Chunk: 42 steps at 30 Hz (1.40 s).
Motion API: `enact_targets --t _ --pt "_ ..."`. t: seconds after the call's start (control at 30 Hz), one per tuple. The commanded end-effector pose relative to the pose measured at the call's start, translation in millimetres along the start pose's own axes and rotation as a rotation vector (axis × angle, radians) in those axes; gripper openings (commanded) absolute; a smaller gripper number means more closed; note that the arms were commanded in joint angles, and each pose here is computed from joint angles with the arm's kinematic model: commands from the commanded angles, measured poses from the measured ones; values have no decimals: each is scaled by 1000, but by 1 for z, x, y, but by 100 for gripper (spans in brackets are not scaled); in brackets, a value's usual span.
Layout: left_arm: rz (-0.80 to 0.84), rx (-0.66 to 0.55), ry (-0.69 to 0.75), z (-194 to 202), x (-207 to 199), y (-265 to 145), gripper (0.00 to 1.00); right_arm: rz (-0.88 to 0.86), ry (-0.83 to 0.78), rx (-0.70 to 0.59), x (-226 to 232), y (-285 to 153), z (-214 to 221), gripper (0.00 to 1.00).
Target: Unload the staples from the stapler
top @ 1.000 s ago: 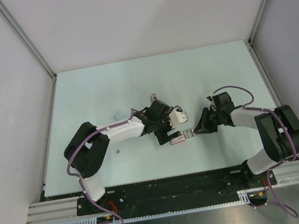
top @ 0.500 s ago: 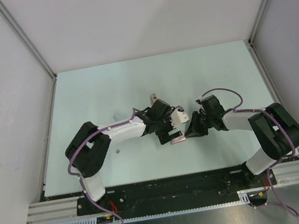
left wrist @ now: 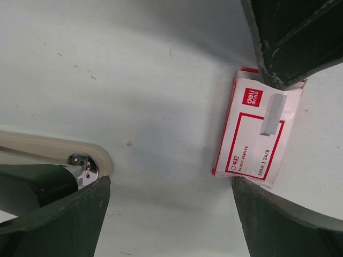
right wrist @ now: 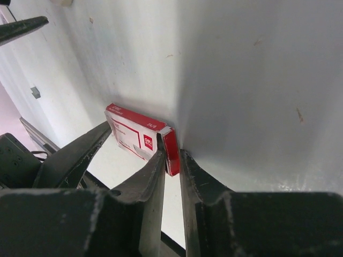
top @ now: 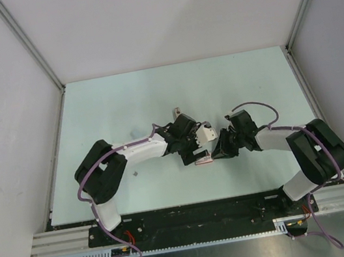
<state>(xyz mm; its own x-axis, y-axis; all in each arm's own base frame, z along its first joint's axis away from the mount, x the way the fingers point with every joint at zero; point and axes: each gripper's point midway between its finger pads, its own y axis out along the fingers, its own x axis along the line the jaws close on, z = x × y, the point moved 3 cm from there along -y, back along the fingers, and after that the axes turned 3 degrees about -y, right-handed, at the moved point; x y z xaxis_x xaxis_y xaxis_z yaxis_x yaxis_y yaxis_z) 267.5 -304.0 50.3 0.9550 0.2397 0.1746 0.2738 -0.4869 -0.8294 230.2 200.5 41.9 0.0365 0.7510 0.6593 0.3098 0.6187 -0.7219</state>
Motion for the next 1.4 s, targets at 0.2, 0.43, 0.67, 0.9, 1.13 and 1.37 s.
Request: enact_targets --t 0.2,0.43,0.67,0.9,1.13,1.37 --pt "-49 -70 62 -23 8 -25 99 61 14 65 -21 -3 26 24" --pt "-38 -95 76 -33 8 -44 99 86 9 83 -27 -10 34 38" --pt "-36 -79 69 -29 7 -42 99 82 -8 54 -26 -36 34 48" --pt "-88 -120 -28 -46 28 -74 99 40 -9 -36 -22 -57 15 71" --pt "-191 -161 -165 -37 65 -134 99 21 -113 -175 0 -82 -22 99" --pt "-328 -224 -384 8 105 -198 99 -31 -234 -272 33 -111 -48 99"
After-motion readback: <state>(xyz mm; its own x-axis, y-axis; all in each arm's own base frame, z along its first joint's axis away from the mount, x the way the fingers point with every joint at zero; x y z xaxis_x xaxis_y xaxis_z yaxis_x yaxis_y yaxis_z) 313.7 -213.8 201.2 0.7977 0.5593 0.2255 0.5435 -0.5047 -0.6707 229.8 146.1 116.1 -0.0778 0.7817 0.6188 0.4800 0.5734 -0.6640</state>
